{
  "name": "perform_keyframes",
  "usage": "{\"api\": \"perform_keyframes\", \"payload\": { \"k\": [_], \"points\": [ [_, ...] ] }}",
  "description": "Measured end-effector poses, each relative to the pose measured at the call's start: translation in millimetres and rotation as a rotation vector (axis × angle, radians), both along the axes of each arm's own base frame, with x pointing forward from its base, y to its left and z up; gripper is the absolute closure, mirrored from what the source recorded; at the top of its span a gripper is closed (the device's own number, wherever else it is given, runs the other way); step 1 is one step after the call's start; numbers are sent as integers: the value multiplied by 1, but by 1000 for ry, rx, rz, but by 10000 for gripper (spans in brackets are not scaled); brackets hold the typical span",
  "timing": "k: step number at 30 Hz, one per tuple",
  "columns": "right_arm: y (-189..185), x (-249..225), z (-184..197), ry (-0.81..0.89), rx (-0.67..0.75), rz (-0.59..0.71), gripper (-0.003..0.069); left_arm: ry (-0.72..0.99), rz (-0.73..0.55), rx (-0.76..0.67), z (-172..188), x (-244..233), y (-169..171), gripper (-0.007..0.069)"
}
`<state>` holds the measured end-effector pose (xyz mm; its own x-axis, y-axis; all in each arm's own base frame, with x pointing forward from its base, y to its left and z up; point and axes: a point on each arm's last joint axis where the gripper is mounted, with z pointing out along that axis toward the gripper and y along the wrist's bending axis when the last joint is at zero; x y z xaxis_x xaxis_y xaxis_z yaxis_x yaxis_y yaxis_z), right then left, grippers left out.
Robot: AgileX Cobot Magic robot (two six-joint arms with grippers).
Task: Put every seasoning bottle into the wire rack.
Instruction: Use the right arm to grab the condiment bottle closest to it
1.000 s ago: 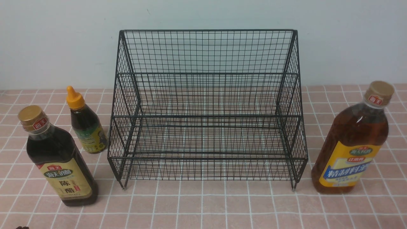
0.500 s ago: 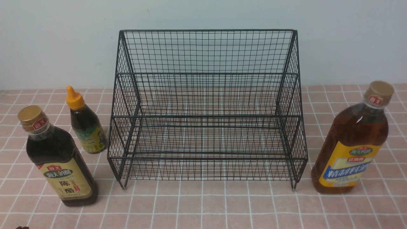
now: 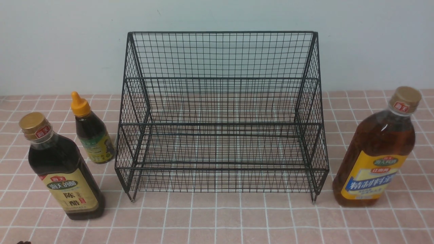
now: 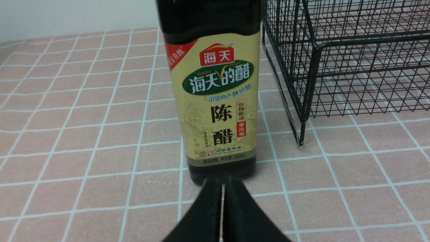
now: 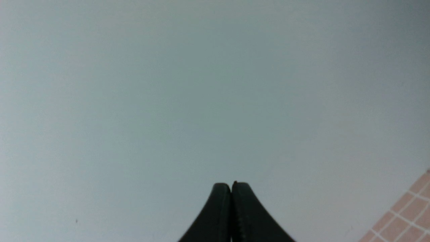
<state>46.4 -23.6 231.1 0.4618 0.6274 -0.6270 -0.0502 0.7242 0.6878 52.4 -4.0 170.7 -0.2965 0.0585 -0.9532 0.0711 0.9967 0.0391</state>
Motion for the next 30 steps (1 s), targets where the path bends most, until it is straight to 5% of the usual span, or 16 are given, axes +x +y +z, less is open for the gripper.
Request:
{"api": "perform_keyframes", "payload": {
  "k": [4, 8, 19, 26, 30],
  "points": [
    [10, -4, 48, -16, -289, -9, 673, 0, 0, 0, 0, 0, 0, 632],
    [17, 18, 83, 143, -505, 18, 673, 0, 0, 0, 0, 0, 0, 632],
    [20, 110, 64, 513, -614, 175, 673, 0, 0, 0, 0, 0, 0, 632],
    [41, 120, 58, 487, -720, 311, 657, 1, 0, 0, 0, 0, 0, 632],
    [54, 118, 59, 448, -737, 386, 568, 1, 0, 0, 0, 0, 0, 632]
  ]
}}
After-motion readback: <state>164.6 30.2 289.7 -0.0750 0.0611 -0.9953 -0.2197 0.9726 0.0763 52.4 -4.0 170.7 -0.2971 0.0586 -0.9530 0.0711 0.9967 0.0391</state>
